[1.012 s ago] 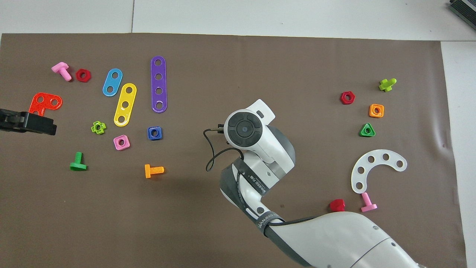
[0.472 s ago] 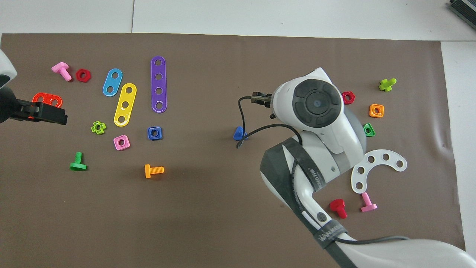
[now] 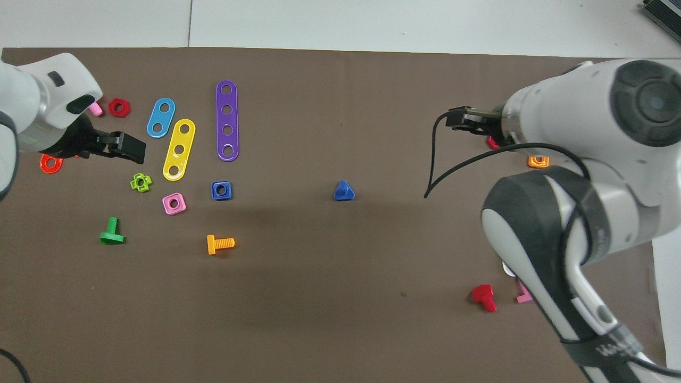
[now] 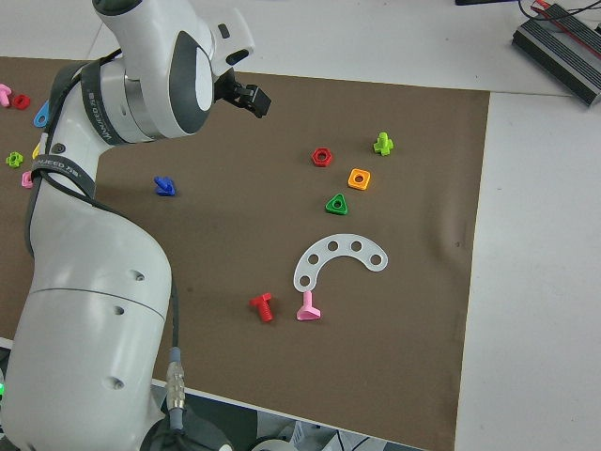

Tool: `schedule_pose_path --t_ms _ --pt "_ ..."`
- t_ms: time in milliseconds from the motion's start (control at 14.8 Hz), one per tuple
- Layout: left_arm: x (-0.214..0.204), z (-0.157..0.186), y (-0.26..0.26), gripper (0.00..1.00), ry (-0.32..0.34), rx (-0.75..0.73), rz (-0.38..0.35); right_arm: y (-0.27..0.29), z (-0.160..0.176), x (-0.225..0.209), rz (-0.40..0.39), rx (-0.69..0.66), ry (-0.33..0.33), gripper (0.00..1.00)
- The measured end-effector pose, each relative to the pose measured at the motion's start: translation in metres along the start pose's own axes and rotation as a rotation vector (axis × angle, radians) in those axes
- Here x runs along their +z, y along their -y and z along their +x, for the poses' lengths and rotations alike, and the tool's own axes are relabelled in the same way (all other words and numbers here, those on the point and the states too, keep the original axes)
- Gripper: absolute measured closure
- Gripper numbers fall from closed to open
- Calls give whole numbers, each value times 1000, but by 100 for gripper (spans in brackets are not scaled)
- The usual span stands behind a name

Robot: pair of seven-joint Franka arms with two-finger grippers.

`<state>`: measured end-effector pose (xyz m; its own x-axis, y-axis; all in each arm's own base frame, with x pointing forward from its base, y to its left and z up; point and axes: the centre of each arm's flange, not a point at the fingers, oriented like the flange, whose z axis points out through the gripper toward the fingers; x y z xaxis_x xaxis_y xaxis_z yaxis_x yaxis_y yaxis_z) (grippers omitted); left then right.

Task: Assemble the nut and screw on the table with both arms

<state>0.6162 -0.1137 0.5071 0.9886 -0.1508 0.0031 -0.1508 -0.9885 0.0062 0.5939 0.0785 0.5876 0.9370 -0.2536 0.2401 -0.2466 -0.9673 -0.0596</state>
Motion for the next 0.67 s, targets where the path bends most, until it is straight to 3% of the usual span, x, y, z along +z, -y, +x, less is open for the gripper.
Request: schedule_pose_path --t_ms 405,540,674 --pt "87 20 -43 0 -4 -79 -1 -86 -20 -75 -71 -29 118 0" --pt "125 16 -55 0 11 -106 1 -105 -28 -83 -85 -64 178 0" --pt "156 12 -63 1 9 -121 1 -107 -29 -80 -88 -68 196 0"
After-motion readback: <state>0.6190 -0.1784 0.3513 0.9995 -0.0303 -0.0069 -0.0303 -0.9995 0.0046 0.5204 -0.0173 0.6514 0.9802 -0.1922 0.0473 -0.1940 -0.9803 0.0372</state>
